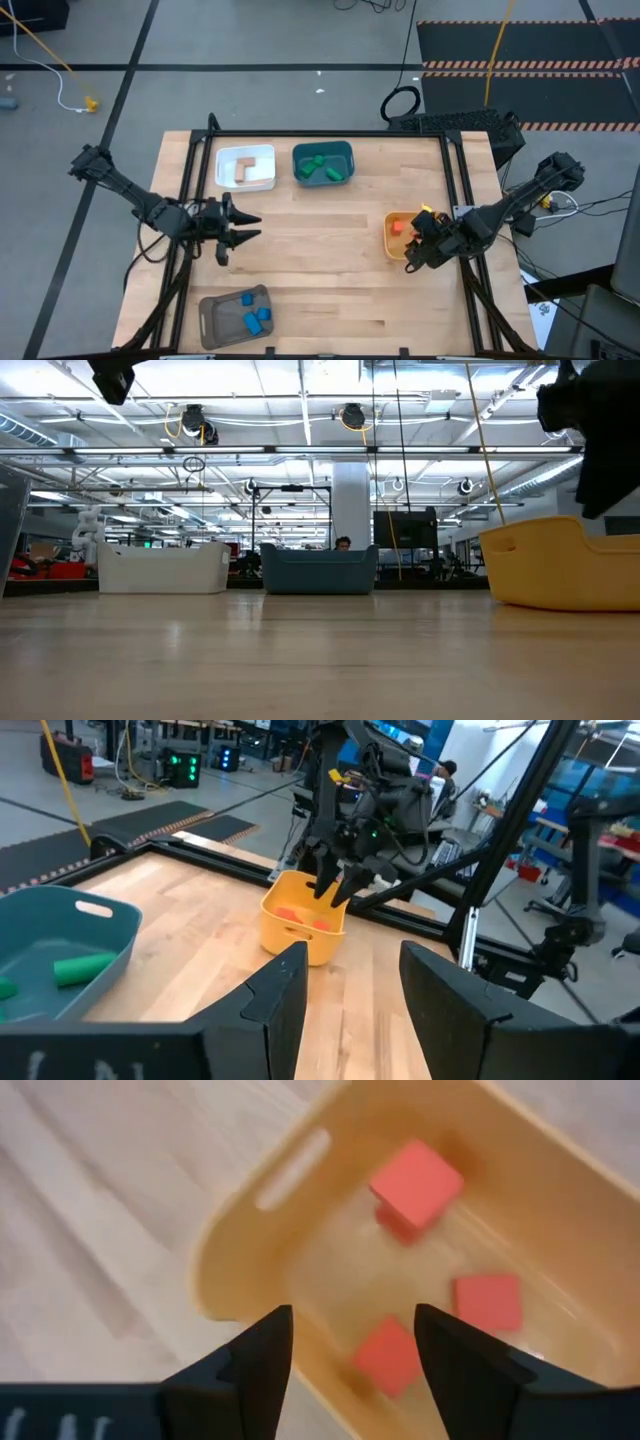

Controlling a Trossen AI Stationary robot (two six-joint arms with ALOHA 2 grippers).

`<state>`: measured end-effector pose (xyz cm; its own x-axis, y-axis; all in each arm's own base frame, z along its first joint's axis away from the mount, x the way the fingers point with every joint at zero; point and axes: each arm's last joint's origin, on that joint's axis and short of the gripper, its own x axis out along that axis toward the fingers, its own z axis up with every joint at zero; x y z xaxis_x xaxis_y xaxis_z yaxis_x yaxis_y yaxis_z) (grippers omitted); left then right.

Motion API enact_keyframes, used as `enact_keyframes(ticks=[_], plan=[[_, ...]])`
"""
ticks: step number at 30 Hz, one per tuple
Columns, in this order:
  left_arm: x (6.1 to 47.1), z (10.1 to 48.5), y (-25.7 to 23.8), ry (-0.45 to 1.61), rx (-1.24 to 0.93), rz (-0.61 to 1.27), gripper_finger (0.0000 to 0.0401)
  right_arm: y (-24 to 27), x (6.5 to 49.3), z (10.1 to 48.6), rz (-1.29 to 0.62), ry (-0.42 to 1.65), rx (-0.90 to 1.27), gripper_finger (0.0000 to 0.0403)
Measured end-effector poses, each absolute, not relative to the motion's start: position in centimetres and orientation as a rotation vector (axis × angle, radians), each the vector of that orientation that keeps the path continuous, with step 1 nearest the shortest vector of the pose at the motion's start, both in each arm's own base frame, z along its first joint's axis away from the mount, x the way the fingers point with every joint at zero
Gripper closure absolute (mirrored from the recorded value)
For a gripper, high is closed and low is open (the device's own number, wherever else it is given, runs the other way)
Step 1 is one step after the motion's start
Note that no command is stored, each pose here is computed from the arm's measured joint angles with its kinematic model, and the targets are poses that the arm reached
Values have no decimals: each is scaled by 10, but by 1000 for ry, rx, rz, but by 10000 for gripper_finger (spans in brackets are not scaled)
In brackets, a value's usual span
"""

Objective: Sort & place blocks by color
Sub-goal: Return to Home Position

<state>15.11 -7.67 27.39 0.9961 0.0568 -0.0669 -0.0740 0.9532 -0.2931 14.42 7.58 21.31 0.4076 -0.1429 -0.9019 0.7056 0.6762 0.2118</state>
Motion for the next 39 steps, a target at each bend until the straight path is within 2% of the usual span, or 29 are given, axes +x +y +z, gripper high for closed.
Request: enact_keyframes(ticks=[5,10,15,25,32,39], plan=[[134,280,-67,57,-309,33,240,65,141,229,-508,888,580,200],[117,279,-56,88,-287,40,240,51,133,242,-517,751,479,200],[102,273,-44,135,-255,126,240,40,125,252,-538,655,407,200],[82,257,-28,229,-247,297,240,27,111,260,-584,588,308,200],[78,246,-24,295,-333,379,240,27,113,238,-608,552,302,200],[77,243,-24,316,-314,385,240,31,123,204,-576,481,354,200]])
